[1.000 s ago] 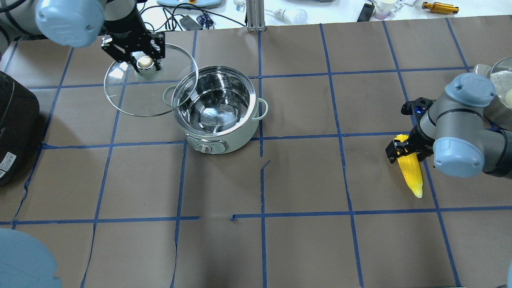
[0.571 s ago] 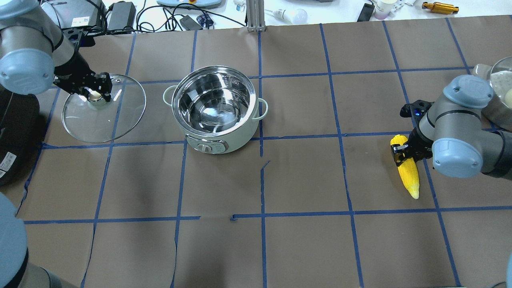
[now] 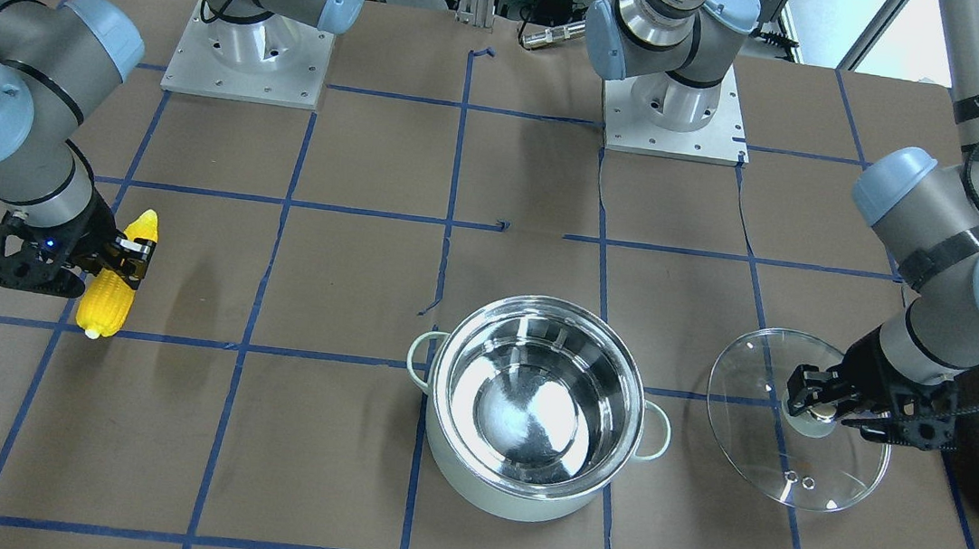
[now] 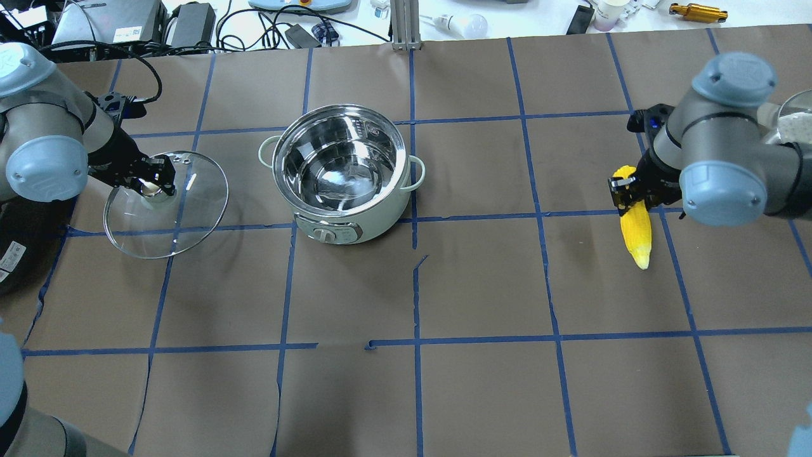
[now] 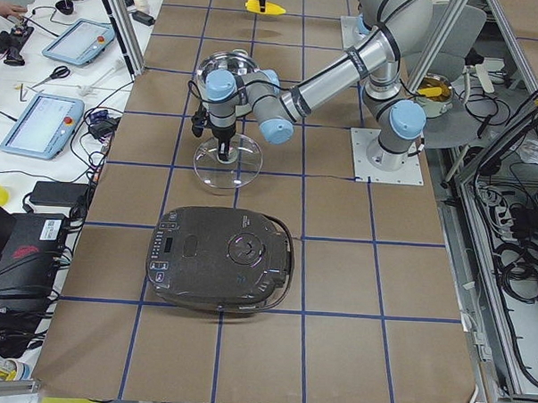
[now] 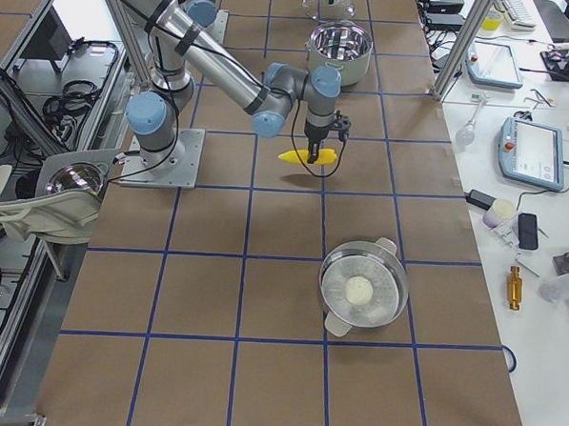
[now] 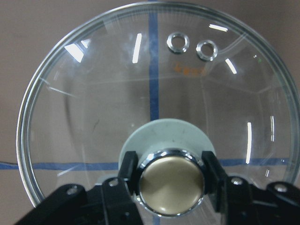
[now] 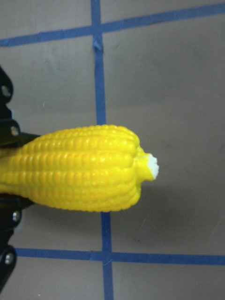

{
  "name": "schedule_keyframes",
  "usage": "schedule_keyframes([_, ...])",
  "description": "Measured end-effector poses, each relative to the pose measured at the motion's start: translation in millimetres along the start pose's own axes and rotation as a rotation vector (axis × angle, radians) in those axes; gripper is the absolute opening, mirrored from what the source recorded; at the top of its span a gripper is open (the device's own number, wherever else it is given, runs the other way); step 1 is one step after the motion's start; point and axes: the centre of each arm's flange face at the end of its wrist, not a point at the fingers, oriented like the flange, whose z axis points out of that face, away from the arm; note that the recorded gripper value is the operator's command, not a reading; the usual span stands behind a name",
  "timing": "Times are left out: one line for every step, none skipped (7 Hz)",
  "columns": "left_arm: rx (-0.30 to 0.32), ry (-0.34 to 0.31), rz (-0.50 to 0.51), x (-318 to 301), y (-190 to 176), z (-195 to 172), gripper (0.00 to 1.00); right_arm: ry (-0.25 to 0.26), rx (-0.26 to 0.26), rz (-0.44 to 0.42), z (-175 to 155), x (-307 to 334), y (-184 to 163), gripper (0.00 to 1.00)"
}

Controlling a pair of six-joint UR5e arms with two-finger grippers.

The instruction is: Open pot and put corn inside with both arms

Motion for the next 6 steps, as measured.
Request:
schedule_keyframes([-0.008, 0.007, -0.012, -2.4, 3.2, 5.2, 0.04, -0.002, 0.014, 0.000, -24.3, -32.6, -20.4, 0.11])
schedule_keyframes([-0.011, 0.010, -0.019, -3.7, 4.4, 8.1, 0.04, -0.003, 0.029, 0.000, -43.3, -69.6, -37.0, 0.12])
schedule_keyframes([-0.015, 0.013, -0.022, -3.9, 5.6, 10.1, 0.05, -0.004, 0.046, -0.011, -61.6, -115.7, -51.2, 0.12])
schedule_keyframes([-0.017, 0.014, -0.024, -4.4, 6.2, 11.5, 0.05, -0.004, 0.057, -0.037, -79.4, -166.4, -60.8, 0.13])
schedule_keyframes([-0.019, 0.015, -0.028, -7.0, 6.9, 12.2, 0.05, -0.007, 0.064, -0.041, -94.4, -213.7, -68.6, 0.18])
schedule_keyframes([-0.019, 0.015, -0.039, -11.8, 7.9, 12.3, 0.06, -0.020, 0.073, -0.029, -105.1, -255.9, -75.1, 0.18])
